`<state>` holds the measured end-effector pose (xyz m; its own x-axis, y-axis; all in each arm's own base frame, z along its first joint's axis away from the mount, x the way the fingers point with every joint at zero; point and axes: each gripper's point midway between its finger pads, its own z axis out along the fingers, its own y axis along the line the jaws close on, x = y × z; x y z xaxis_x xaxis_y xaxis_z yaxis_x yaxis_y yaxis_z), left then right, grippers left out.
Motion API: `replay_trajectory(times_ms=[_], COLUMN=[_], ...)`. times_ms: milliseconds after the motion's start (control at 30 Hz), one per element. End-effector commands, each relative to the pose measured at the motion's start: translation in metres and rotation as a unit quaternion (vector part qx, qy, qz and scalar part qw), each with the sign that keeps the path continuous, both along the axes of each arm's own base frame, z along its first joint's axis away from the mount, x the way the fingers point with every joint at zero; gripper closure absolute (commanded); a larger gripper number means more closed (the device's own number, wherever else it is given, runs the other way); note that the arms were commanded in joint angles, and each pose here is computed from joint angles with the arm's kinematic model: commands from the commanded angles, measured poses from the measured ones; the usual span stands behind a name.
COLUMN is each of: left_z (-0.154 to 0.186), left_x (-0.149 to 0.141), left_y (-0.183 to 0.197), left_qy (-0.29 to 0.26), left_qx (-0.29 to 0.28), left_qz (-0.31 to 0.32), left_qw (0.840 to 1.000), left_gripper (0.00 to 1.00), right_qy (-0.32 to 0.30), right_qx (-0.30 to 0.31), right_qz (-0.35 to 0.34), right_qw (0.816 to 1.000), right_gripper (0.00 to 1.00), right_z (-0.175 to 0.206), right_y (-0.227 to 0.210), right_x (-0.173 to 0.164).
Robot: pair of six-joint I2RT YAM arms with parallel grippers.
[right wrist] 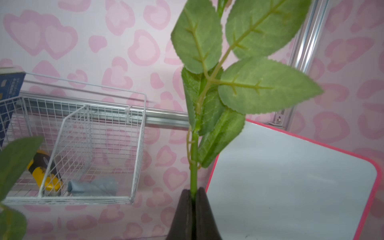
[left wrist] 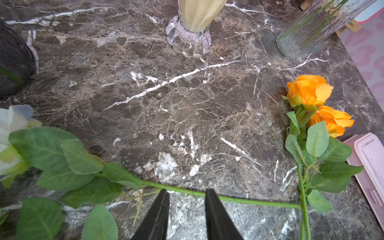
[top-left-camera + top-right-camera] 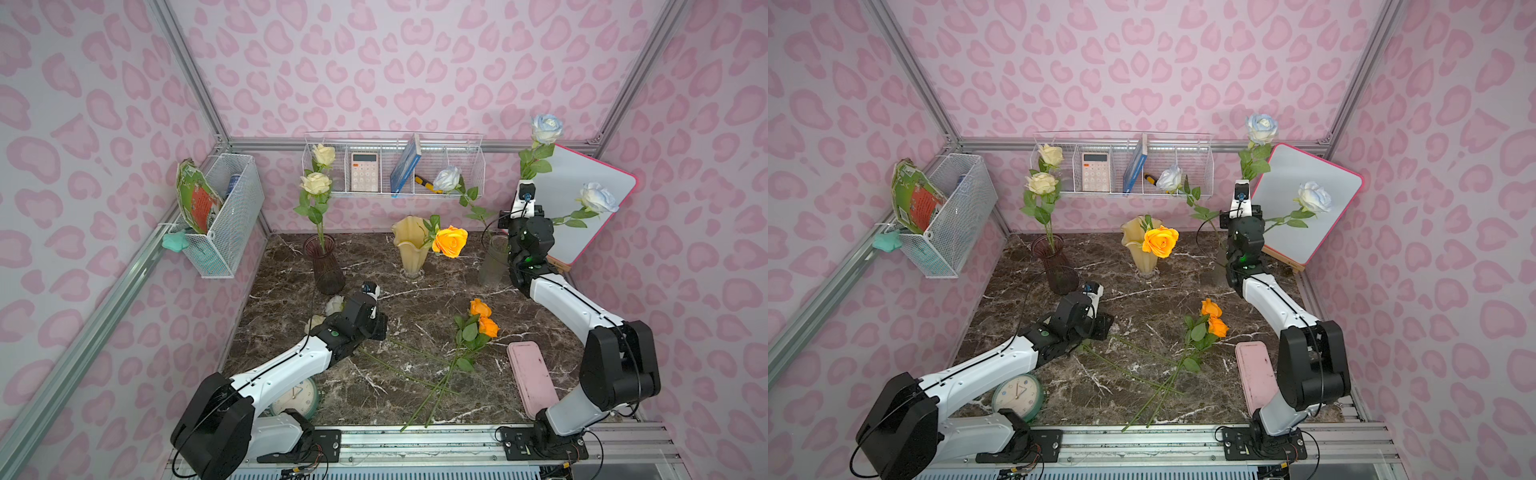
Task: Arrange the flowers in different vases according to their colors
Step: Insert the flower into the vase, then pick up the flower at the center of the board.
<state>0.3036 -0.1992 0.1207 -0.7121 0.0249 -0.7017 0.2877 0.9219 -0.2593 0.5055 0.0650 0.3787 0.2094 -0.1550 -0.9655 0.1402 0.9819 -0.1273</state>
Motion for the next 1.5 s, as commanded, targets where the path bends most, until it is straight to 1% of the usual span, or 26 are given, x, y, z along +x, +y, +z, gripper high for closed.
replay_trajectory(times_ms=[0,167,200,267,300,367,433,500,567,700,800,867,967,1067,1167,1367,1467], left_z=[0.001,0.001,0.001,0.002,0.003,0.004,0.005,0.007,0.011,0.022,0.027,0.027,0.024,0.017,0.008,-0.011,-0.017], left_x=[0.002,-0.001,-0.001,-0.002,-0.002,-0.004,-0.007,-0.011,-0.019,-0.038,-0.058,-0.071,-0.082,-0.087,-0.085,-0.086,-0.086], left_y=[-0.001,-0.004,-0.004,-0.005,-0.005,-0.006,-0.009,-0.014,-0.024,-0.05,-0.076,-0.092,-0.114,-0.134,-0.149,-0.183,-0.197], left_qy=[-0.008,-0.009,-0.009,-0.009,-0.01,-0.01,-0.008,-0.008,-0.011,-0.024,-0.028,-0.02,-0.001,0.015,0.035,0.071,0.084], left_qx=[-0.004,-0.009,-0.009,-0.011,-0.012,-0.014,-0.017,-0.025,-0.033,-0.027,-0.018,-0.007,0.009,0.014,0.016,0.059,0.056], left_qz=[-0.001,-0.005,-0.005,-0.005,-0.006,-0.007,-0.012,-0.026,-0.05,-0.107,-0.169,-0.207,-0.243,-0.264,-0.268,-0.29,-0.298], left_qw=[1.0,1.0,1.0,1.0,1.0,1.0,1.0,0.999,0.998,0.994,0.985,0.978,0.97,0.964,0.963,0.953,0.949], left_gripper=[0.65,0.65,0.65,0.64,0.64,0.64,0.64,0.61,0.59,0.59,0.58,0.58,0.58,0.58,0.58,0.59,0.6], right_qy=[-0.029,-0.024,-0.02,-0.01,-0.01,-0.003,0.004,0.002,0.002,0.001,0.003,0.006,0.028,0.053,0.092,0.154,0.178], right_qx=[0.019,0.018,0.019,0.018,0.023,0.027,0.032,0.037,0.042,0.042,0.046,0.046,0.06,0.076,0.1,0.141,0.151], right_qz=[0.005,0.009,0.011,0.013,0.01,0.012,0.01,0.005,0.01,0.024,0.042,0.054,0.083,0.123,0.135,0.134,0.132], right_qw=[0.999,0.999,1.0,1.0,1.0,1.0,0.999,0.999,0.999,0.999,0.998,0.997,0.994,0.988,0.981,0.969,0.963], right_gripper=[1.0,1.0,0.98,0.79,0.72,0.63,0.57,0.48,0.43,0.41,0.39,0.39,0.38,0.38,0.38,0.4,0.4], right_z=[-0.002,-0.021,-0.024,-0.033,-0.037,-0.045,-0.048,-0.047,-0.043,-0.029,-0.016,-0.008,-0.007,-0.015,-0.031,-0.069,-0.083], right_y=[0.0,0.004,0.006,0.007,0.005,0.004,0.002,-0.001,-0.001,0.009,0.021,0.03,0.045,0.056,0.054,0.042,0.039], right_x=[-0.007,-0.021,-0.023,-0.027,-0.031,-0.036,-0.038,-0.045,-0.05,-0.063,-0.079,-0.095,-0.115,-0.139,-0.153,-0.183,-0.194])
